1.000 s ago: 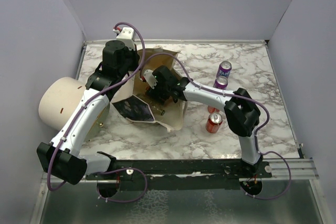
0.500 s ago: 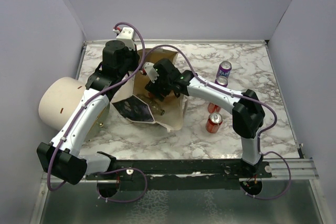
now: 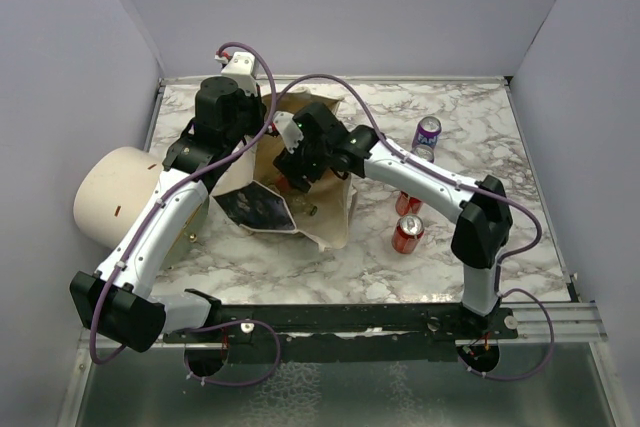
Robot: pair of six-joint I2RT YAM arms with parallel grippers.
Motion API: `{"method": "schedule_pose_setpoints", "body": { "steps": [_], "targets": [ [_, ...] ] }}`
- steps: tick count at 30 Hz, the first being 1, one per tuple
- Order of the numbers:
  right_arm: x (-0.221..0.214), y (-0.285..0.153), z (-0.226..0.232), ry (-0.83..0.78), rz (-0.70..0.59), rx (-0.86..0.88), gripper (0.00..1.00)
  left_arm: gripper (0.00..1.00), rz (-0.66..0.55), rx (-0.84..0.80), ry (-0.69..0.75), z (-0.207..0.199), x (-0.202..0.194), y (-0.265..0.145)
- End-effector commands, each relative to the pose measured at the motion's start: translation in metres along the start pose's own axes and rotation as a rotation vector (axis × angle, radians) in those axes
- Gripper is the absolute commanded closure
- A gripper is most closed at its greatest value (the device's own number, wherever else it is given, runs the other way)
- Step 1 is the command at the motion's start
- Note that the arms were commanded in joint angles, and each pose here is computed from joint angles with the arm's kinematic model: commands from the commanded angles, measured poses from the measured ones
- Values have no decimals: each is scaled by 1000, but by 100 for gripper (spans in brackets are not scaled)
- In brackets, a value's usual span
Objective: Take the beverage out of the canvas bag
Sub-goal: Take out the drink from the canvas bag.
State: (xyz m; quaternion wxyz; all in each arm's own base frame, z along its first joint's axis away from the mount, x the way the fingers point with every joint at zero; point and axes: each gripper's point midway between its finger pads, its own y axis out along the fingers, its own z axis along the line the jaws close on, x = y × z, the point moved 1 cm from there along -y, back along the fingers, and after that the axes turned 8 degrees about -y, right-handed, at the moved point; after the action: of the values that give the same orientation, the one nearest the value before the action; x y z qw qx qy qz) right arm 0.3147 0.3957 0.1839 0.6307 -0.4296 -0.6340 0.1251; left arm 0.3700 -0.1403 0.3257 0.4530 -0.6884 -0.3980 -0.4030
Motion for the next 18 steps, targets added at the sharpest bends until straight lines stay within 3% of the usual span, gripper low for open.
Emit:
{"method": "schedule_pose_setpoints", "body": {
  "steps": [1, 12, 18],
  "targets": [
    [42, -57, 9, 30, -143, 25, 98, 100, -74, -36, -19, -9, 21, -3],
    [50, -130, 5, 60, -198, -40, 98, 100, -79, -1, -35, -3, 21, -2],
    [69, -184, -7, 55, -296, -121, 98, 100, -80, 11, -42, -1, 20, -2]
  ]
}}
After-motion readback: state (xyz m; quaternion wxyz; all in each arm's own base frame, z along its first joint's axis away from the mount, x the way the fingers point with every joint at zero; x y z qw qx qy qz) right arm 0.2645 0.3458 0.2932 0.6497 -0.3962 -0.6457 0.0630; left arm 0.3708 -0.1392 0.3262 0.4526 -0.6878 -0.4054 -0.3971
